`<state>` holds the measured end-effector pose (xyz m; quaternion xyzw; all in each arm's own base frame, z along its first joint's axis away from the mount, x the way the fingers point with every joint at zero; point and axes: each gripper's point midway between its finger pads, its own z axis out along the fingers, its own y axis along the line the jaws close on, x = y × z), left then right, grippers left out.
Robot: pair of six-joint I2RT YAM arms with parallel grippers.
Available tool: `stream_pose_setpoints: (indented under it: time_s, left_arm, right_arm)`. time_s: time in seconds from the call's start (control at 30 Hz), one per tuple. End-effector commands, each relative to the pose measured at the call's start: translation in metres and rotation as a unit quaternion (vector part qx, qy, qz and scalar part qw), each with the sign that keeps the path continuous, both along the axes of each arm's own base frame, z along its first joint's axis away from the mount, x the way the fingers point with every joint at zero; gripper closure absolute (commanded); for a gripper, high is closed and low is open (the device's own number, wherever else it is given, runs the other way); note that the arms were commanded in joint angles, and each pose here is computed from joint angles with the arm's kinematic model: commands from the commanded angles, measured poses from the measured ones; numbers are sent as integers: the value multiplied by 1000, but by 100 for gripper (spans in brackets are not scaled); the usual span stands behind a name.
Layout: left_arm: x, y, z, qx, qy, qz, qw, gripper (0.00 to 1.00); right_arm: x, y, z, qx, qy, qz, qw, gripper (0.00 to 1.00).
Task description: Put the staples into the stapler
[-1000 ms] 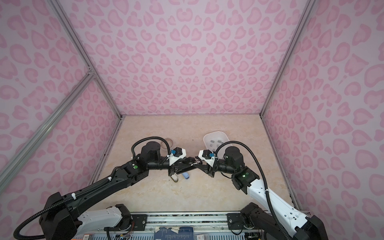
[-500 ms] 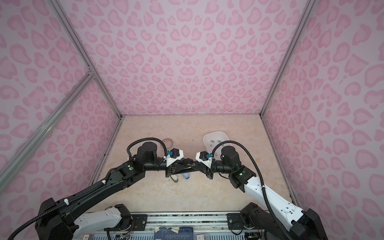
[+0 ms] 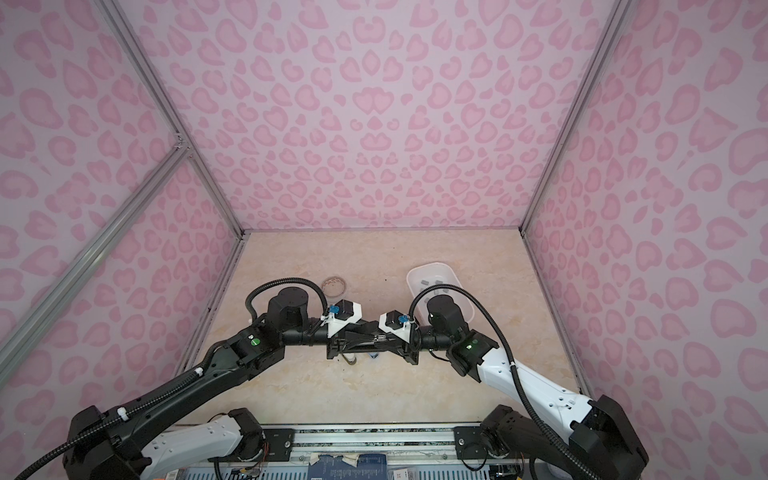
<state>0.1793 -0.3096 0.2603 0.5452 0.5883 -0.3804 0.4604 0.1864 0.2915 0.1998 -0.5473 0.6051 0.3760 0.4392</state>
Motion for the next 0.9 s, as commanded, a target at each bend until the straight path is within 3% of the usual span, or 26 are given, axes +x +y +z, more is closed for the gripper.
stream_pose_setpoints:
  time_s: [0.0,0.23,0.63,0.87]
  left_arm:
    - [-1,-8,30,-53,-43,-21,997,96]
    - [0,-8,28,-51,-44,-20,998,96]
    - [11,12,31,-58,-91,31,994,96]
    - [28,41,61,-99,-130,90,982,96]
  right_arm:
    - [4,5,5,12,1,-6,1000,70]
    - [2,18,9,25,-5,1,1000,72]
    - [8,8,-2,3,-7,-21,1000,100]
    - [13,-2,1,12,-10,-40,999,100]
